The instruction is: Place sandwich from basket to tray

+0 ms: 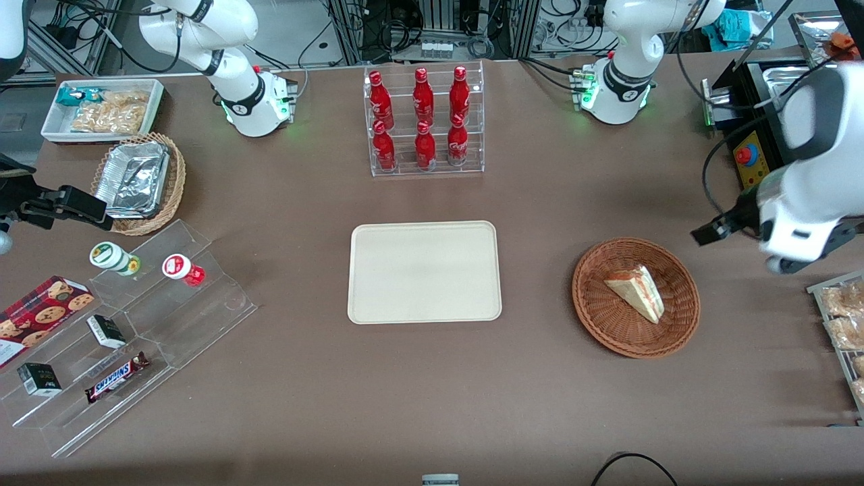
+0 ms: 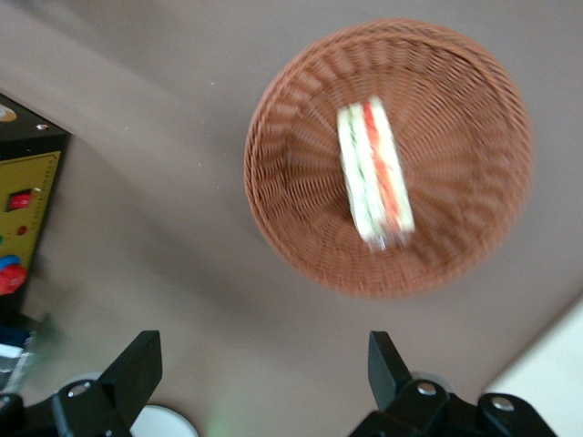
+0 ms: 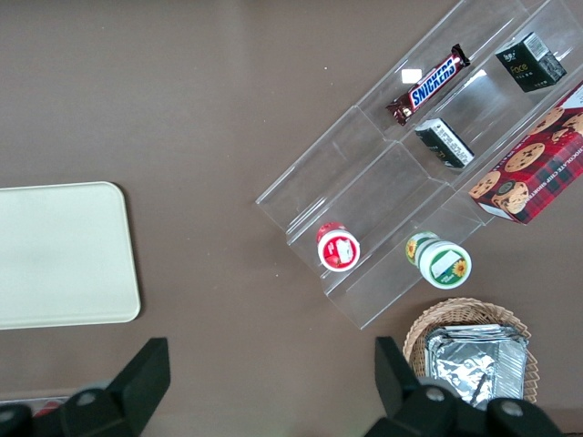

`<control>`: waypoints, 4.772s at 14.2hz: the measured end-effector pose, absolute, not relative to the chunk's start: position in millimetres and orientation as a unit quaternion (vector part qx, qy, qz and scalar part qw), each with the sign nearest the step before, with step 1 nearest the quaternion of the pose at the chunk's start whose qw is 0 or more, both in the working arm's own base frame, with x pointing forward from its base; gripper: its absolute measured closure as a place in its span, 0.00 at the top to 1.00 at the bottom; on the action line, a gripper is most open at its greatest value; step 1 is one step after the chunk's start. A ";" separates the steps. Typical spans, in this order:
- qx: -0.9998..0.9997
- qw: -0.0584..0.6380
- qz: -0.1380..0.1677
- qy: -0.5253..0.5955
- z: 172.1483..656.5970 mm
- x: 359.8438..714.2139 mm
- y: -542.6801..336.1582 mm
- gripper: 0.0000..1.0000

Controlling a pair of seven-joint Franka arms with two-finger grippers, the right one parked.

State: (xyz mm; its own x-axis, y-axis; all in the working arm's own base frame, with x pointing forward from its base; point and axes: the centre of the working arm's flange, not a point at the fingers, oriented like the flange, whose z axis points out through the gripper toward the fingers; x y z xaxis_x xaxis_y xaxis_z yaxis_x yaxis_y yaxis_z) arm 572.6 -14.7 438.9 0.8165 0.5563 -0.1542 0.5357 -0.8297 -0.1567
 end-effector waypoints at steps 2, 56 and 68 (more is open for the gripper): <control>-0.937 0.059 0.096 -0.331 389.7 574.7 -16.7 1.00; -0.997 0.017 0.074 -0.011 233.9 499.9 -549.9 0.66; -0.993 0.051 0.079 -0.071 467.1 581.4 -301.9 1.00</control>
